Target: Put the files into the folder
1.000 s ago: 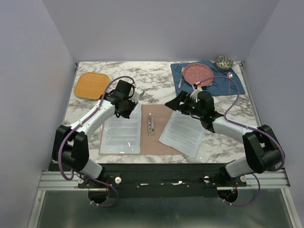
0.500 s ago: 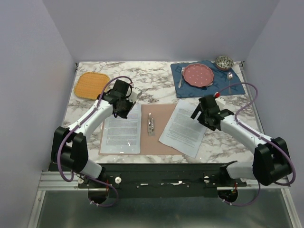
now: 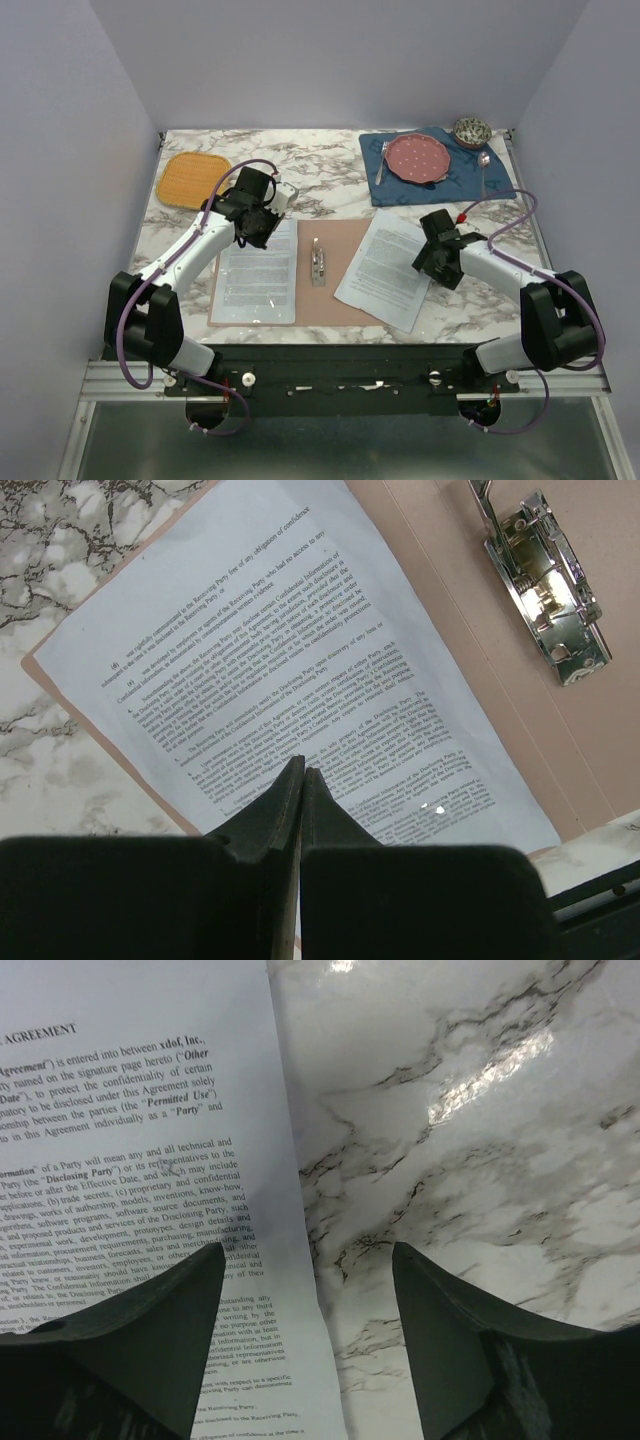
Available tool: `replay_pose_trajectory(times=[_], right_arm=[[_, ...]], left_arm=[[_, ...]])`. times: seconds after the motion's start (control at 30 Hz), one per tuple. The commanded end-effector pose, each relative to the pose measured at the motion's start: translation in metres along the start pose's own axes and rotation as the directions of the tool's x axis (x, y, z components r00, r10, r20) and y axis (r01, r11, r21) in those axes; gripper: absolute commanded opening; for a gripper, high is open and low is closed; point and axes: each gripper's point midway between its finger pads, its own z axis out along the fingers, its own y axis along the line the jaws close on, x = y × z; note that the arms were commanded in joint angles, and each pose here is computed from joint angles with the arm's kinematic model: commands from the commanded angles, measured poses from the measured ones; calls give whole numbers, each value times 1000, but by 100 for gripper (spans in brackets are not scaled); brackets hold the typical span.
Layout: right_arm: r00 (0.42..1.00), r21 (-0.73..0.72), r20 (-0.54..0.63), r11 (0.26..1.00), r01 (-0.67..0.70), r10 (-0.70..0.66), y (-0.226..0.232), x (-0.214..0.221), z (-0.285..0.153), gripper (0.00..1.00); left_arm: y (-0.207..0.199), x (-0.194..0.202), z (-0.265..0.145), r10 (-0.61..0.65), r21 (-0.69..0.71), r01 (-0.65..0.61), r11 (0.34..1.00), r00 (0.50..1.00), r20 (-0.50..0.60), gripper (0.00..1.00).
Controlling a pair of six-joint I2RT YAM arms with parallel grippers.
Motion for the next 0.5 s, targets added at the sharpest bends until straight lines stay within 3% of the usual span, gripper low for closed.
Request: replay_pose_trajectory(times=[0.0,0.2,0.33,0.47], right_arm=[[999,-55,-44,998,-25,23,9,12,7,73],[995,-128,-94,991,-45,33,17,27,9,51],[996,-144,-82,989,-34,22,17,26,6,20],[998,-164,-70,986,-9,-3,15,27,5,2]], left_arm=[[2,-8,-3,-4,3,4,1000,1000,21,9],[3,-9,-2,-4,0,4,1000,1000,14,9],[3,-7,1,-5,-3,5,1000,1000,1,9],[4,-6,2,-5,-2,5,1000,1000,-1,9]])
